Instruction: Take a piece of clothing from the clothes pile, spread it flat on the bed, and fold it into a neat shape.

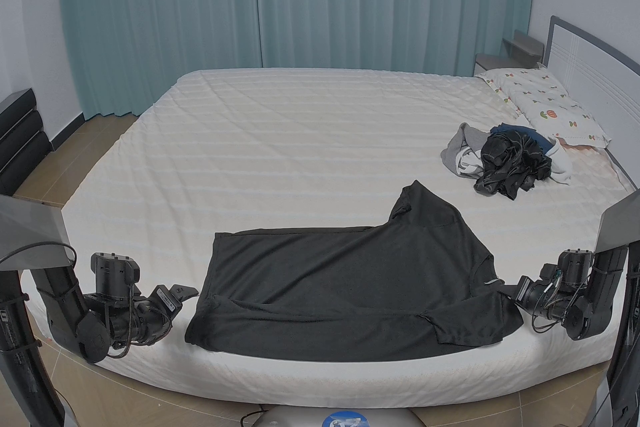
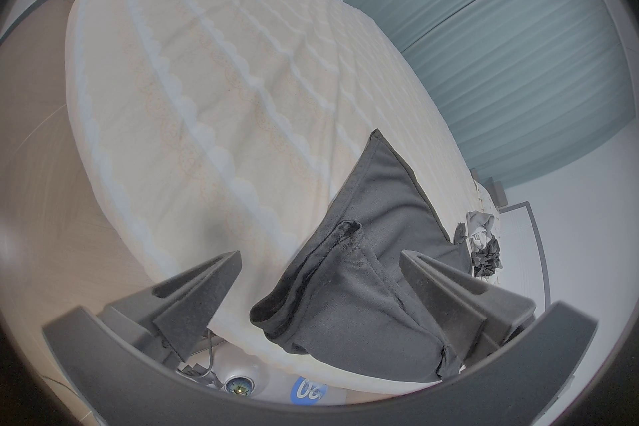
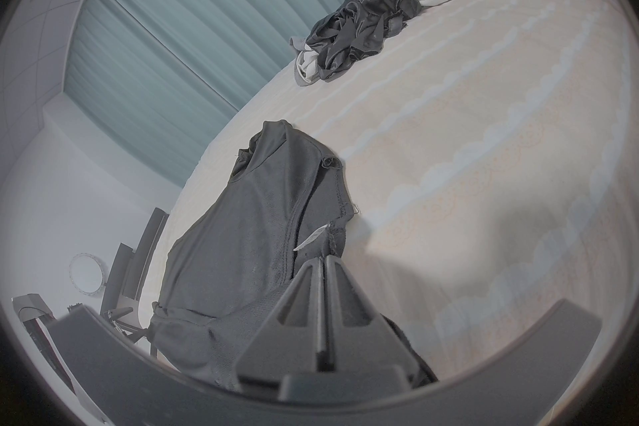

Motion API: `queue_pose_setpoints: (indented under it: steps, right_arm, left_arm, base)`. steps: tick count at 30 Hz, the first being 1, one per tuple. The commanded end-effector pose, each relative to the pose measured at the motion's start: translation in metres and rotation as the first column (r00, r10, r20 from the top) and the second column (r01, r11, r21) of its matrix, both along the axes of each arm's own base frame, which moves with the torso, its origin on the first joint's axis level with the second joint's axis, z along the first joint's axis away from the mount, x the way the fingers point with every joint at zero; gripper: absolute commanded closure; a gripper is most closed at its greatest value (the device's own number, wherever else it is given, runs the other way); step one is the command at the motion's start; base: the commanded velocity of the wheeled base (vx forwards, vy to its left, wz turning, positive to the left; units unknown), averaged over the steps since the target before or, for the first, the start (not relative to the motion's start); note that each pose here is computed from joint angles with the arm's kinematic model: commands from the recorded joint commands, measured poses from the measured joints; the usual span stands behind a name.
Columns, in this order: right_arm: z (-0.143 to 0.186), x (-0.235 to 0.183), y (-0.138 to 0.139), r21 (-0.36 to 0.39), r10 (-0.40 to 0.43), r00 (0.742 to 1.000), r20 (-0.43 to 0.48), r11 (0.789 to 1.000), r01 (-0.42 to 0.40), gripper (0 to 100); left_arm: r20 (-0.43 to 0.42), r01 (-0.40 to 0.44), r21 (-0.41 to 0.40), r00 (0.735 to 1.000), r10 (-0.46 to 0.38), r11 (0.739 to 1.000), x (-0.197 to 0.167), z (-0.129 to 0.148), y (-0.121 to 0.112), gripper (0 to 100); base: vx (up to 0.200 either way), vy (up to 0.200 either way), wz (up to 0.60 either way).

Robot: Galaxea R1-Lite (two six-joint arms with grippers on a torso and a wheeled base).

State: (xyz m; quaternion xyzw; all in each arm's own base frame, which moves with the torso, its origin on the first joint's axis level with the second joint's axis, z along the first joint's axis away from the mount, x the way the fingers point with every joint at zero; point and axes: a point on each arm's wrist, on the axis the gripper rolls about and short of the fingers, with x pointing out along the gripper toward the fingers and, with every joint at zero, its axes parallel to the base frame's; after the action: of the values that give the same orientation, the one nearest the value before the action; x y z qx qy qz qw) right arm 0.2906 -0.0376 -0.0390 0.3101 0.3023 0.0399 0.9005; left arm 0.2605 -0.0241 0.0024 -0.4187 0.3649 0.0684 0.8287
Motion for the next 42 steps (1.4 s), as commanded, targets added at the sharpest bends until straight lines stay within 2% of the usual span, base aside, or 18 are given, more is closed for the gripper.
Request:
queue_pose_setpoints:
  steps: [1, 3, 5, 6, 7, 9, 18, 19, 28, 33, 37, 42]
  right_arm:
    - [0.002, 0.002, -0.001, 0.008, -0.001, 1.000, 0.015, 1.000, 0.001, 0]
    - [0.005, 0.003, -0.002, 0.040, -0.027, 0.999, 0.017, 0.999, 0.026, 0]
    - [0.005, 0.003, -0.002, 0.040, -0.027, 0.999, 0.017, 0.999, 0.026, 0]
    - [0.012, 0.006, -0.003, 0.118, -0.072, 0.997, 0.022, 0.991, 0.069, 0]
    - [0.018, 0.010, -0.004, 0.155, -0.090, 0.995, 0.033, 0.984, 0.084, 0]
    - [0.021, 0.014, -0.006, 0.189, -0.113, 0.993, 0.039, 0.977, 0.104, 0]
    - [0.030, 0.024, -0.015, 0.272, -0.197, 0.978, 0.063, 0.947, 0.173, 0]
    - [0.032, 0.025, -0.019, 0.290, -0.217, 0.974, 0.064, 0.938, 0.189, 0]
    - [0.033, 0.027, -0.021, 0.298, -0.226, 0.972, 0.070, 0.934, 0.196, 0]
    - [0.033, 0.027, -0.022, 0.298, -0.231, 0.970, 0.072, 0.933, 0.200, 0]
    - [0.031, 0.030, -0.027, 0.282, -0.274, 0.955, 0.117, 0.931, 0.232, 0]
    - [0.027, 0.028, -0.024, 0.279, -0.268, 0.957, 0.110, 0.932, 0.229, 0]
  left_arm:
    - [0.006, -0.010, -0.014, 1.000, 0.010, 1.000, 0.002, 0.001, 0.000, 0]
    - [0.013, -0.020, -0.027, 1.000, 0.020, 0.999, 0.002, 0.004, 0.000, 0]
    - [0.013, -0.020, -0.027, 1.000, 0.020, 0.999, 0.002, 0.004, 0.000, 0]
    - [0.012, -0.033, -0.048, 0.999, 0.034, 0.998, 0.003, 0.004, -0.001, 0]
    - [0.017, -0.034, -0.052, 0.999, 0.035, 0.998, 0.003, 0.004, -0.002, 0]
    - [0.026, -0.033, -0.055, 0.999, 0.035, 0.998, 0.004, 0.004, -0.002, 0]
    - [0.024, -0.042, -0.101, 0.999, 0.045, 0.994, 0.003, 0.006, -0.003, 0]
    - [0.024, -0.042, -0.101, 0.999, 0.045, 0.994, 0.004, 0.006, -0.003, 0]
    - [0.037, -0.027, -0.117, 0.999, 0.031, 0.993, 0.003, 0.006, -0.003, 0]
    - [0.036, -0.027, -0.120, 0.999, 0.031, 0.992, 0.003, 0.006, -0.004, 0]
    - [0.037, -0.053, -0.152, 0.998, 0.059, 0.987, 0.006, 0.007, -0.003, 0]
    - [0.033, -0.062, -0.161, 0.997, 0.068, 0.985, 0.007, 0.007, -0.003, 0]
  base:
    - [0.000, 0.000, 0.00]
    - [0.000, 0.000, 0.00]
    - [0.000, 0.000, 0.00]
    - [0.000, 0.000, 0.00]
    - [0.000, 0.000, 0.00]
    - [0.000, 0.000, 0.00]
    - [0.000, 0.000, 0.00]
    - [0.000, 0.000, 0.00]
    - [0.000, 0.000, 0.00]
    - [0.200, 0.000, 0.00]
    - [0.000, 0.000, 0.00]
    - [0.000, 0.000, 0.00]
